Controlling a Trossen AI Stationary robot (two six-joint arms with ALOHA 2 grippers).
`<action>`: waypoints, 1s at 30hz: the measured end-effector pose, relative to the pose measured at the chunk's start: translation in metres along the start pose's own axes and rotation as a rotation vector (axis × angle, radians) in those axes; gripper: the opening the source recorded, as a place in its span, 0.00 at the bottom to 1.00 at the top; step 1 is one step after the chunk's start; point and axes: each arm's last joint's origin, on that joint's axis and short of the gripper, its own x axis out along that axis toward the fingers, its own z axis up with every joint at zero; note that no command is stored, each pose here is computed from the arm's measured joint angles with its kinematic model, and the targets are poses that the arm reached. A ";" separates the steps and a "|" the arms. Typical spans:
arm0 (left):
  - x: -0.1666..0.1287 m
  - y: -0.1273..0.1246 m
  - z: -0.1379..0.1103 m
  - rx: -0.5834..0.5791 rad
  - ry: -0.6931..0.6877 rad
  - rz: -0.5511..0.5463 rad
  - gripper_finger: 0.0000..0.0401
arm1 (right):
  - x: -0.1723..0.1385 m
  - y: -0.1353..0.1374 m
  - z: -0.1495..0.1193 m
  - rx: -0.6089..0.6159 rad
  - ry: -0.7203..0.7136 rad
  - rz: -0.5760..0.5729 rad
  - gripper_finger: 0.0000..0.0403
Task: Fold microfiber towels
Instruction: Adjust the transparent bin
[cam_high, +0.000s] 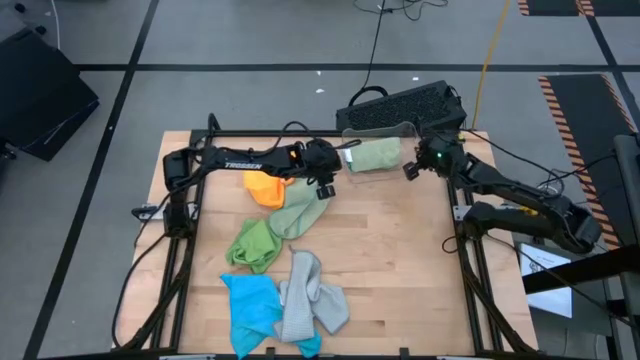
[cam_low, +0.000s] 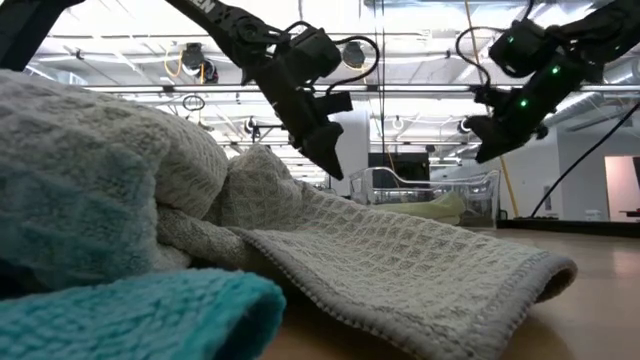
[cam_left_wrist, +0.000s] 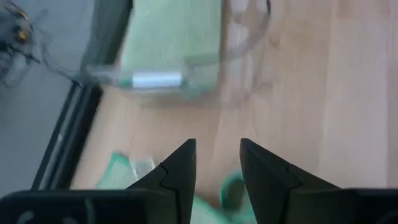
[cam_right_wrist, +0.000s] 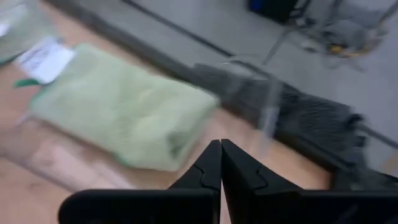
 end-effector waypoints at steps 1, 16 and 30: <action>-0.002 0.000 0.000 -0.004 0.008 -0.001 0.31 | -0.002 -0.002 -0.001 -0.001 0.002 -0.026 0.00; -0.013 0.002 0.004 -0.016 -0.013 -0.017 0.31 | 0.001 -0.001 -0.018 0.001 0.180 -0.047 0.00; -0.063 0.011 0.005 -0.047 0.033 0.021 0.31 | -0.005 0.014 -0.022 0.000 0.203 0.070 0.00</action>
